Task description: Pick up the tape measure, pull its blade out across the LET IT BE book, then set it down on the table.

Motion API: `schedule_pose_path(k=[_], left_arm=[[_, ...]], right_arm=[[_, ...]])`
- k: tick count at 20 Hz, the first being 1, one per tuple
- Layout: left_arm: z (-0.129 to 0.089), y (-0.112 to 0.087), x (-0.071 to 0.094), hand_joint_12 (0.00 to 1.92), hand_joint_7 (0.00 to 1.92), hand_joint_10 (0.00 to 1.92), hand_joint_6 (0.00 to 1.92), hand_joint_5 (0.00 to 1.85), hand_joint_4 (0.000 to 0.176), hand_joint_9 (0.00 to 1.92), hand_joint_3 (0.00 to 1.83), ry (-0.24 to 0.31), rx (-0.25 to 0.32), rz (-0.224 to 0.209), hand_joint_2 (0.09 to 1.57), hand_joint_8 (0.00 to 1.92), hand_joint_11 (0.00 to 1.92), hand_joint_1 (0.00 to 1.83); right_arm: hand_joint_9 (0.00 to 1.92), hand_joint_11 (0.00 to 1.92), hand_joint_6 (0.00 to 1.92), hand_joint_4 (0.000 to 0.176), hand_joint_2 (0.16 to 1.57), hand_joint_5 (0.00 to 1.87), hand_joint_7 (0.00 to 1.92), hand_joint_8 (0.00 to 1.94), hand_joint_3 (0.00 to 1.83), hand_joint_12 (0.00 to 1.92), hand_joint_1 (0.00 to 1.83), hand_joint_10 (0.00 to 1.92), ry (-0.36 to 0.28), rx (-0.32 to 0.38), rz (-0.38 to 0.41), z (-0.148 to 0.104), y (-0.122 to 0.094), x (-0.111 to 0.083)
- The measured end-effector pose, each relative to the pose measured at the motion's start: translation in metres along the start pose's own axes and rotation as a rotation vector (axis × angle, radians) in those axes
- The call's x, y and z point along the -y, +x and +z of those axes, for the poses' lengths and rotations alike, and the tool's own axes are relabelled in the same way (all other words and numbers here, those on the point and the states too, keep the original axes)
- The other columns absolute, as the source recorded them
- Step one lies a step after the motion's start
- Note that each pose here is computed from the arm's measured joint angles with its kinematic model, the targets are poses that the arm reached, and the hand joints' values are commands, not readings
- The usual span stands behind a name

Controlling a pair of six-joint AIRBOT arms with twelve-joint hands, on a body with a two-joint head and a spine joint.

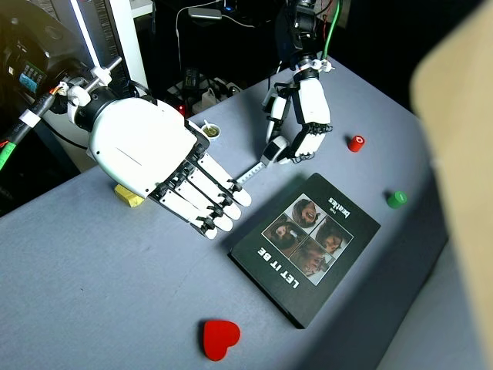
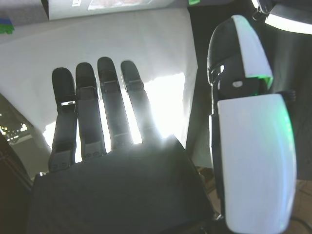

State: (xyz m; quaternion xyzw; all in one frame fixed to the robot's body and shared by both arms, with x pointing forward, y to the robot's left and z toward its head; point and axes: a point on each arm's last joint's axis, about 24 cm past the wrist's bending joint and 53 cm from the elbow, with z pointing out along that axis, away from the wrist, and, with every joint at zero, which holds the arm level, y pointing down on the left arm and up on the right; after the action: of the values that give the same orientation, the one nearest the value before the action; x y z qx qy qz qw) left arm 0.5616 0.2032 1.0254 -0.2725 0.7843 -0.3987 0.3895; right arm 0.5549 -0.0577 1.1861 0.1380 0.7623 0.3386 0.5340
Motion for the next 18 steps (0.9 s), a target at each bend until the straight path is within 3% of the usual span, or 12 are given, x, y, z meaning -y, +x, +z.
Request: schedule_pose_path(k=[3, 7, 8, 11, 14, 16, 18], left_arm=[[0.004, 0.001, 0.004, 0.95, 1.21, 1.11, 0.81, 0.98, 0.000, 0.98, 0.00, -0.007, -0.007, -0.025, 1.07, 0.61, 0.89, 1.39], [0.010, -0.017, 0.036, 0.95, 1.18, 1.10, 0.86, 0.98, 0.000, 1.00, 0.00, 0.035, 0.015, -0.027, 1.07, 0.61, 0.89, 1.39], [0.009, -0.030, 0.045, 0.95, 1.18, 1.10, 0.87, 0.98, 0.000, 1.00, 0.00, 0.043, 0.030, -0.003, 1.07, 0.60, 0.89, 1.39], [0.009, -0.055, 0.061, 0.94, 1.18, 1.11, 0.86, 0.98, 0.000, 0.98, 0.00, 0.049, 0.064, 0.003, 1.07, 0.61, 0.86, 1.39], [0.015, -0.067, 0.079, 0.95, 1.18, 1.11, 0.85, 0.98, 0.000, 0.98, 0.00, 0.075, 0.059, 0.030, 1.07, 0.62, 0.86, 1.39], [0.020, -0.077, 0.086, 0.95, 1.18, 1.11, 0.85, 0.98, 0.000, 0.98, 0.00, 0.080, 0.061, 0.037, 1.07, 0.62, 0.87, 1.39], [0.025, -0.086, 0.095, 0.95, 1.18, 1.11, 0.85, 0.98, 0.000, 0.98, 0.00, 0.086, 0.066, 0.027, 1.07, 0.62, 0.87, 1.39]], right_arm=[[0.26, 0.00, 0.00, 0.000, 1.02, 0.20, 0.29, 0.00, 0.00, 0.88, 0.49, 0.00, -0.002, -0.001, -0.001, 0.000, 0.000, -0.001], [0.27, 0.00, 0.02, 0.000, 1.03, 0.24, 0.31, 0.01, 0.00, 0.88, 0.51, 0.00, -0.035, -0.004, -0.006, 0.001, -0.001, -0.011], [0.28, 0.00, 0.02, 0.000, 1.04, 0.25, 0.31, 0.01, 0.01, 0.88, 0.58, 0.01, -0.048, -0.009, -0.004, 0.002, -0.001, -0.014], [0.29, 0.00, 0.03, 0.000, 1.01, 0.34, 0.36, 0.01, 0.00, 0.91, 0.92, 0.01, -0.090, 0.007, -0.002, 0.007, -0.007, -0.029], [0.30, 0.00, 0.01, 0.000, 1.07, 0.35, 0.38, 0.01, 0.01, 0.94, 1.06, 0.01, -0.163, 0.086, -0.019, 0.014, -0.033, -0.055], [0.39, 0.00, 0.02, 0.000, 1.11, 0.45, 0.47, 0.01, 0.01, 1.05, 1.06, 0.01, -0.159, 0.148, -0.036, 0.023, -0.055, -0.057], [0.46, 0.04, 0.02, 0.000, 1.12, 0.52, 0.54, 0.01, 0.00, 1.07, 1.07, 0.02, -0.134, 0.156, -0.025, 0.033, -0.061, -0.058]])
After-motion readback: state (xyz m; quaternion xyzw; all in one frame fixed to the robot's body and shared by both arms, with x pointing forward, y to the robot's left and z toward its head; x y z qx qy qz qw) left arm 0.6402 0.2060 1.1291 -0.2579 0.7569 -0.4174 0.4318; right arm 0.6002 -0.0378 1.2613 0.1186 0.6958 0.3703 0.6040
